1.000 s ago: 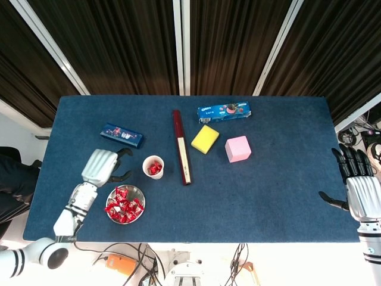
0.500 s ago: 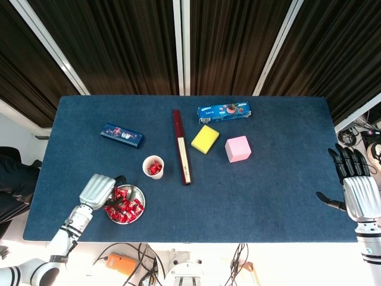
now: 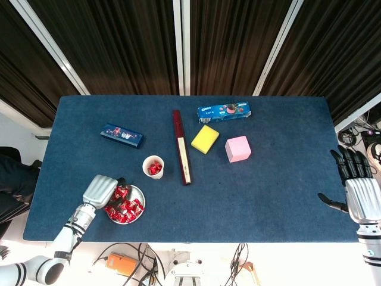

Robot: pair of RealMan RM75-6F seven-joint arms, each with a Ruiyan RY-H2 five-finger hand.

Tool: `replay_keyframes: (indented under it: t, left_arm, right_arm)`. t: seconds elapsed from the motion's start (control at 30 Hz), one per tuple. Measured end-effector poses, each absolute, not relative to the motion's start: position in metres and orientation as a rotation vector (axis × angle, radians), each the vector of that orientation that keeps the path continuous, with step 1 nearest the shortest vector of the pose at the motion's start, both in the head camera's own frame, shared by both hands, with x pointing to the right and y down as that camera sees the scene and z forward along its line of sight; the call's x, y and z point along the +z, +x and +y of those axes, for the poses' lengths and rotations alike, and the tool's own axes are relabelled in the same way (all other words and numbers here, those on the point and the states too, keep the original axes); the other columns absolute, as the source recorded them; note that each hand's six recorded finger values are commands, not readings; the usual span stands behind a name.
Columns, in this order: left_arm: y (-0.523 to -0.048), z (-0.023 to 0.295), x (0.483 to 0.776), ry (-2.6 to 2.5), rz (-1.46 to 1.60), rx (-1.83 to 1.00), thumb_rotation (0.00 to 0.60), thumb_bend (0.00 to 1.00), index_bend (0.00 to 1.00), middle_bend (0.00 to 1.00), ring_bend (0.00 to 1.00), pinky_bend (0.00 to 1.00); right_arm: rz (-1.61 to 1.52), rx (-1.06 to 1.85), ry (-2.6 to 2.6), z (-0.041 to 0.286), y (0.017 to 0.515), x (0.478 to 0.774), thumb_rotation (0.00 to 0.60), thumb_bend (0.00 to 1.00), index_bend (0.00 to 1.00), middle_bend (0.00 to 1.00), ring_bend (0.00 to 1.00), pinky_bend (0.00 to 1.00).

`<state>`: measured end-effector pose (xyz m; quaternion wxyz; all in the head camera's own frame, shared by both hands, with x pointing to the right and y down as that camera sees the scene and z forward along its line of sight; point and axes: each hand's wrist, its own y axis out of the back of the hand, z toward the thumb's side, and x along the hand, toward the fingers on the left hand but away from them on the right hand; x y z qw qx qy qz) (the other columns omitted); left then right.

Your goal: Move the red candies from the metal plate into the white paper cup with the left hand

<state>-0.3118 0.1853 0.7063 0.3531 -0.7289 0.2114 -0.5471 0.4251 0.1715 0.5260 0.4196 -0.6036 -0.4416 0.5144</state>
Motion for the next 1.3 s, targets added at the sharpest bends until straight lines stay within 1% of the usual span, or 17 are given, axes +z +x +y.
replay_keyframes:
  t: [0.33, 0.63, 0.8, 0.87, 1.1, 1.3]
  left_arm:
    - [-0.317, 0.188, 0.712, -1.876, 0.521, -1.447, 0.6, 0.27, 0.48, 0.97, 0.86, 0.75]
    - [-0.317, 0.19, 0.716, -1.895, 0.523, -1.449, 0.6, 0.36, 0.58, 0.97, 0.86, 0.75]
    - [-0.315, 0.188, 0.709, -1.926, 0.573, -1.43, 0.599, 0.38, 0.58, 0.97, 0.86, 0.75]
    - [-0.313, 0.185, 0.702, -1.949, 0.616, -1.407, 0.599, 0.38, 0.58, 0.97, 0.86, 0.75]
    - [-0.301, 0.158, 0.671, -2.0, 0.776, -1.277, 0.596, 0.38, 0.58, 0.97, 0.86, 0.75]
    - [-0.271, 0.118, 0.653, -2.017, 0.839, -1.142, 0.596, 0.38, 0.58, 0.97, 0.86, 0.75]
  right_arm:
    - [-1.11, 1.293, -1.514, 0.172, 0.425, 0.527, 0.6, 0.16, 0.0, 0.06, 0.0, 0.0]
    - [-1.115, 1.294, -1.512, 0.172, 0.426, 0.526, 0.6, 0.16, 0.0, 0.06, 0.0, 0.01]
    - [-1.116, 1.291, -1.513, 0.172, 0.426, 0.526, 0.6, 0.16, 0.0, 0.06, 0.0, 0.01]
    - [-1.115, 1.289, -1.516, 0.173, 0.426, 0.526, 0.6, 0.16, 0.0, 0.06, 0.0, 0.01]
    - [-1.114, 1.28, -1.516, 0.173, 0.425, 0.525, 0.6, 0.16, 0.0, 0.06, 0.0, 0.01]
    - [-1.118, 1.284, -1.521, 0.173, 0.428, 0.527, 0.6, 0.16, 0.0, 0.06, 0.0, 0.01]
